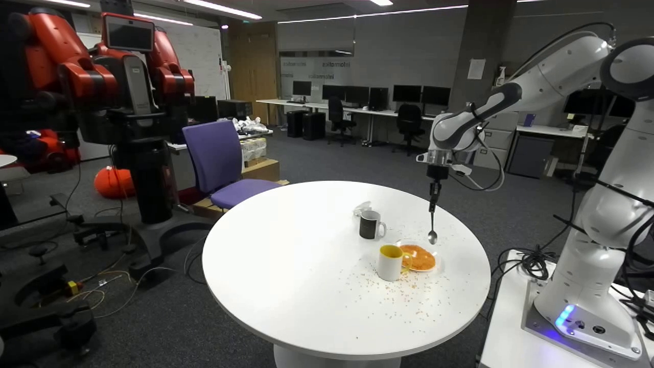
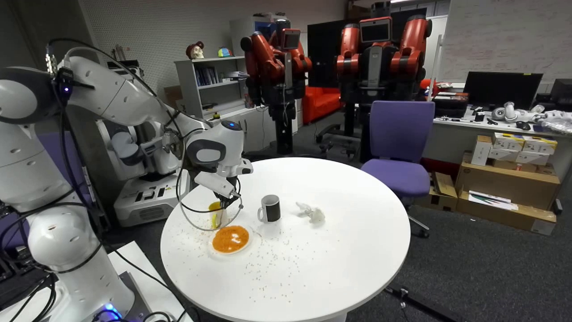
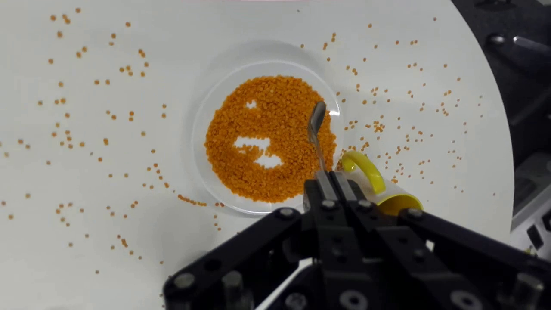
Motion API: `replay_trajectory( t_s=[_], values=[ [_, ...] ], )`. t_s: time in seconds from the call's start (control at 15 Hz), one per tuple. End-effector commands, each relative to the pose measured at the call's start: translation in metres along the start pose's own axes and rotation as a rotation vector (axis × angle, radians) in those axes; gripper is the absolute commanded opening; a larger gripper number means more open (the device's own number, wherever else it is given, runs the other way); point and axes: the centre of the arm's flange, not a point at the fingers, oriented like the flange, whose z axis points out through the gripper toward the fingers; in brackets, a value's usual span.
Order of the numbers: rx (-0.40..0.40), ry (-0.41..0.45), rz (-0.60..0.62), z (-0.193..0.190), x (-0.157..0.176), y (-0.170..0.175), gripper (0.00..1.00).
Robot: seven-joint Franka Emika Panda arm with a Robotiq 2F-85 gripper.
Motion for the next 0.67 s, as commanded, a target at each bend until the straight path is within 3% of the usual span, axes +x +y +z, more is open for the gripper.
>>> replay_trajectory(
  t_s=[0.0,0.33,0.6],
  values=[
    [0.117,0.089,0.149,0.006,-0.045,0.017,0.01],
    [0.273,0.173,0.343,0.028,-0.085,0.050,0.01],
    [0.369,0.253,0.405,0.031,-0.113,0.069,0.01]
  ],
)
